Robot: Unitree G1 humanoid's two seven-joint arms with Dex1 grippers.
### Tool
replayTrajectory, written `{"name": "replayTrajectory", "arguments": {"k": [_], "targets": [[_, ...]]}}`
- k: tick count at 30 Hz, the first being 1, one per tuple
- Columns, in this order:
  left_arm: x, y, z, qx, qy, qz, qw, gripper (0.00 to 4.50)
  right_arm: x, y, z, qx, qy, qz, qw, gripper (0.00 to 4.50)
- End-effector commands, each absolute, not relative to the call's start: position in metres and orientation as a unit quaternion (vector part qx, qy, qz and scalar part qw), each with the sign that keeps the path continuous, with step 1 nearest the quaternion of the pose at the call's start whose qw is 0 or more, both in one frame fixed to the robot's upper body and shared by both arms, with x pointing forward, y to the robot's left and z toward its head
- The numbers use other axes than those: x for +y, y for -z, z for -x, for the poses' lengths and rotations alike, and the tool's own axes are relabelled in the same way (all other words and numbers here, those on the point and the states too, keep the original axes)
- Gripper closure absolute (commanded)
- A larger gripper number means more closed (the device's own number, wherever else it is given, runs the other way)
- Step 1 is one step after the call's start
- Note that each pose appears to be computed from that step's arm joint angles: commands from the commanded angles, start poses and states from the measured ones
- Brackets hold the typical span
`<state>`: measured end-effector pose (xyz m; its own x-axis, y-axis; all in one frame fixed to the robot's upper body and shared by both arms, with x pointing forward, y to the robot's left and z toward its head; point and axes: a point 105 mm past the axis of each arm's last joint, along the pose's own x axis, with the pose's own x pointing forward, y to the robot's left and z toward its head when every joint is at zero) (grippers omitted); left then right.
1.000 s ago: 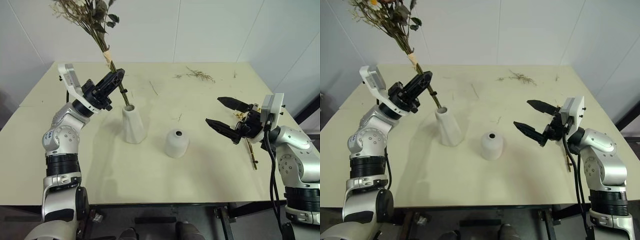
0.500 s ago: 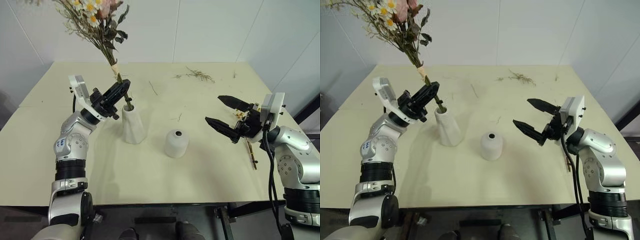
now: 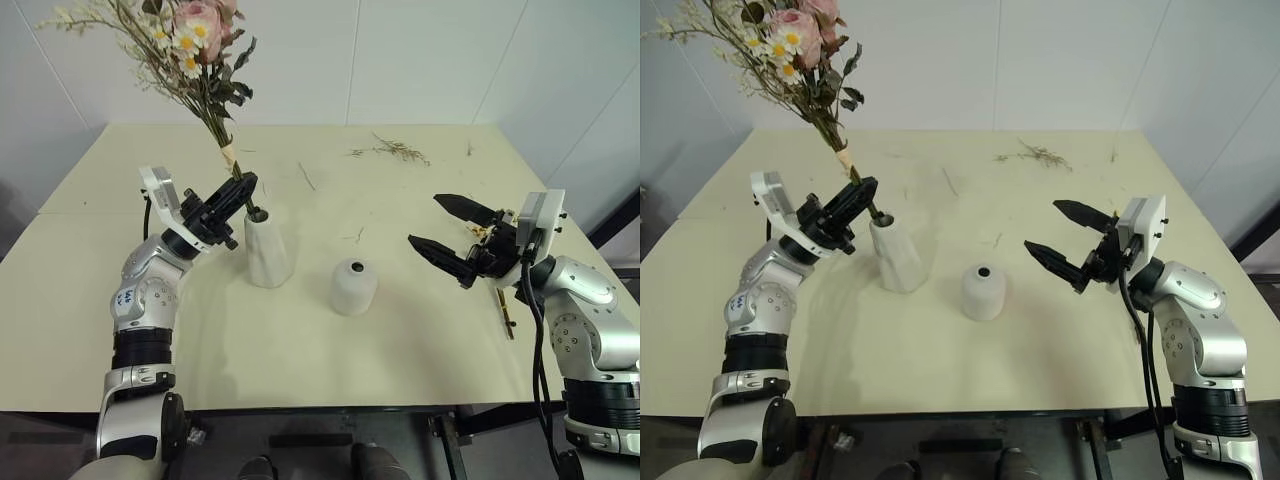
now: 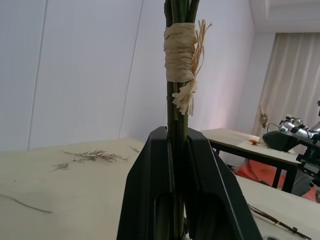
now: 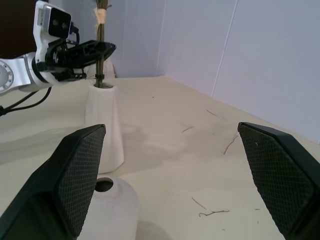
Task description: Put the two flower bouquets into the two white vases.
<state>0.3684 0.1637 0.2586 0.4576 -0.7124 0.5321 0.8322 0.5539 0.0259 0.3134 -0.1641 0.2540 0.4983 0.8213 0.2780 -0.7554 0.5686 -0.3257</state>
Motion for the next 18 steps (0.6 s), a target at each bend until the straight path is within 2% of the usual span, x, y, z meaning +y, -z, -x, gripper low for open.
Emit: {"name": "replayTrajectory", "arguments": {"k": [1,12,18], "targets": [[0.165,-0.260,-0.369,-0.260,0.452,0.103,0.847,4.45,-0.162,-0.265,-0.307,-0.232,-0.459,0.089,0.853,0.00],[0.154,-0.252,-0.376,-0.264,0.458,0.100,0.843,4.45,-0.161,-0.265,-0.306,-0.229,-0.461,0.094,0.852,0.00],[0.156,-0.254,-0.372,-0.266,0.457,0.087,0.844,2.64,-0.161,-0.264,-0.306,-0.228,-0.461,0.095,0.852,0.00]]}}
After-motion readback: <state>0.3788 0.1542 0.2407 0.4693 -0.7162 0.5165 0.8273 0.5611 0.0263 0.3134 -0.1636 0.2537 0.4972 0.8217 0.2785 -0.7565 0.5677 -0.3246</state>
